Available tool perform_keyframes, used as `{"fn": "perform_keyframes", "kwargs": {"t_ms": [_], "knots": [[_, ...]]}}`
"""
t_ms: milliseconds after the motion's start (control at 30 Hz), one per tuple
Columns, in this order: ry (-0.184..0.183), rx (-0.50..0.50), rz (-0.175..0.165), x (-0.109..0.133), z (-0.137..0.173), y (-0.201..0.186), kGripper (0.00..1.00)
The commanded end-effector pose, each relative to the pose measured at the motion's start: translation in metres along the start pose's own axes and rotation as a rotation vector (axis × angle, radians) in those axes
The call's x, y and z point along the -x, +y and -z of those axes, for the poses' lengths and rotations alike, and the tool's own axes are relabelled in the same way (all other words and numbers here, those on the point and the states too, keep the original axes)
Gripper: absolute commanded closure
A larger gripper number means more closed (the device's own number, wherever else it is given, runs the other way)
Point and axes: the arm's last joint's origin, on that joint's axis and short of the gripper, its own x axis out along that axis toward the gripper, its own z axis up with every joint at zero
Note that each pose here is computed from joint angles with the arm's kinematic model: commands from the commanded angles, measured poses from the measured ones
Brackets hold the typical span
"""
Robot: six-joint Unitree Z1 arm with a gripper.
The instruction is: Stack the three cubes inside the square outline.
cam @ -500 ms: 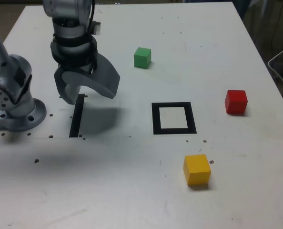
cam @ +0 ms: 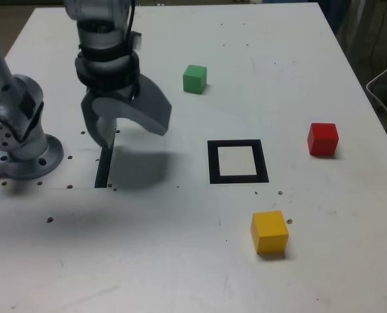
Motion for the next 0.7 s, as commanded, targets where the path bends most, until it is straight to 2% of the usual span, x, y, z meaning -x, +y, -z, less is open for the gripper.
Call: {"fn": "perform_keyframes", "kwargs": {"t_ms": [0, 300, 467, 667], "knots": [[-0.015, 0.000, 0.007, 0.008, -0.004, 0.000, 0.02], [-0.005, -0.044, 0.027, 0.050, -0.049, -0.008, 0.03], [-0.025, -0.055, 0.048, 0.058, -0.077, -0.012, 0.03], [-0.045, -0.054, 0.043, 0.064, -0.116, -0.013, 0.03]]}}
